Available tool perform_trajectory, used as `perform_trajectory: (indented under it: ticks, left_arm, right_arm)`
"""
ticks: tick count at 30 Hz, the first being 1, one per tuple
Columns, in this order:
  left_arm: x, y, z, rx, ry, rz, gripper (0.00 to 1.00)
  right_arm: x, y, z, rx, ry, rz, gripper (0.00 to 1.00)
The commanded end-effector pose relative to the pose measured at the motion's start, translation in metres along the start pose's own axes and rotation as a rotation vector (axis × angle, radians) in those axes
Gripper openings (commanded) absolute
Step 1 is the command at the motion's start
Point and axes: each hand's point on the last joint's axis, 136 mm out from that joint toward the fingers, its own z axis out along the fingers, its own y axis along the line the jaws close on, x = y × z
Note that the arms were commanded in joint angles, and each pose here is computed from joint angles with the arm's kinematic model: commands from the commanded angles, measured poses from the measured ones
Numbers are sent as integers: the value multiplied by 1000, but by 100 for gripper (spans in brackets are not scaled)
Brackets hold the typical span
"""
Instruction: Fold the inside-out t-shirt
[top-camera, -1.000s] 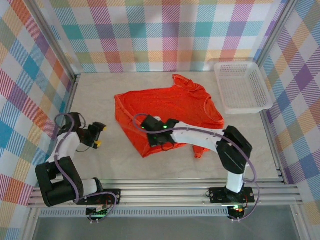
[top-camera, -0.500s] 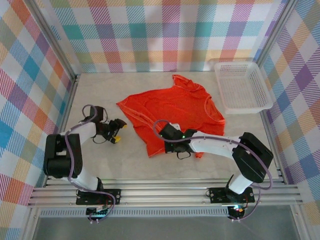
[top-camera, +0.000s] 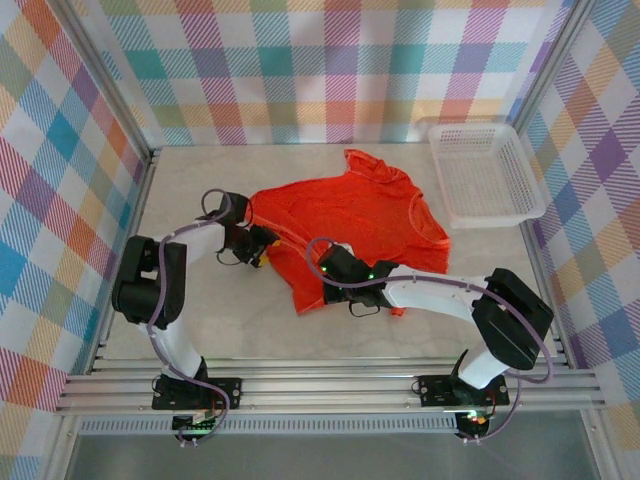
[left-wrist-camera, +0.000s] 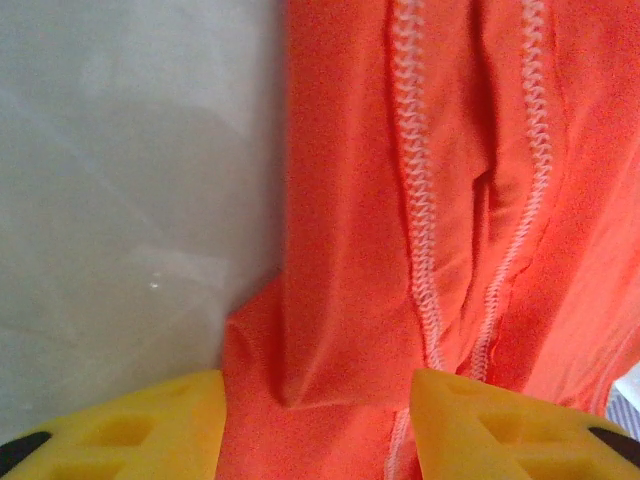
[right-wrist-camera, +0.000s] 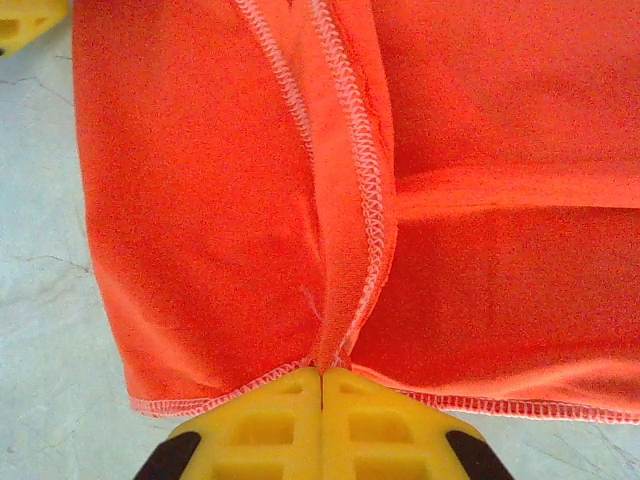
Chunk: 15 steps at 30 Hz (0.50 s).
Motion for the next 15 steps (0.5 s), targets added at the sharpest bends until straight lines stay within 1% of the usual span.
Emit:
perform_trajectory:
  ticks: [1, 4, 5, 6, 8, 9, 10, 12, 15]
  left_arm:
    - [2, 3, 7, -74, -11, -18, 51]
    - [4, -4, 13, -100, -12, 10, 51]
    - [5, -3, 16, -120, -9, 20, 47]
    - [6, -1, 20, -134, -7, 23, 40]
    - [6, 3, 25, -145, 0, 13, 16]
    - [6, 5, 26, -151, 0, 9, 2]
    - [6, 6, 24, -158, -5, 8, 0]
    - [5, 0, 10, -149, -37, 22, 0]
    - [5, -6, -27, -150, -108, 83, 0]
  right_arm:
    - [-5, 13, -3, -53, -17, -17, 0]
    - [-2, 11, -3, -55, -16, -18, 0]
    - [-2, 9, -4, -50, -21, -17, 0]
    - [-2, 8, -5, -46, -25, -16, 0]
    - [-1, 5, -6, -39, -33, -16, 0]
    - [-2, 3, -7, -35, -37, -16, 0]
    - [-1, 2, -8, -30, -37, -17, 0]
    - [0, -3, -7, -12, -37, -10, 0]
    - [7, -25, -4, 72, 5, 46, 0]
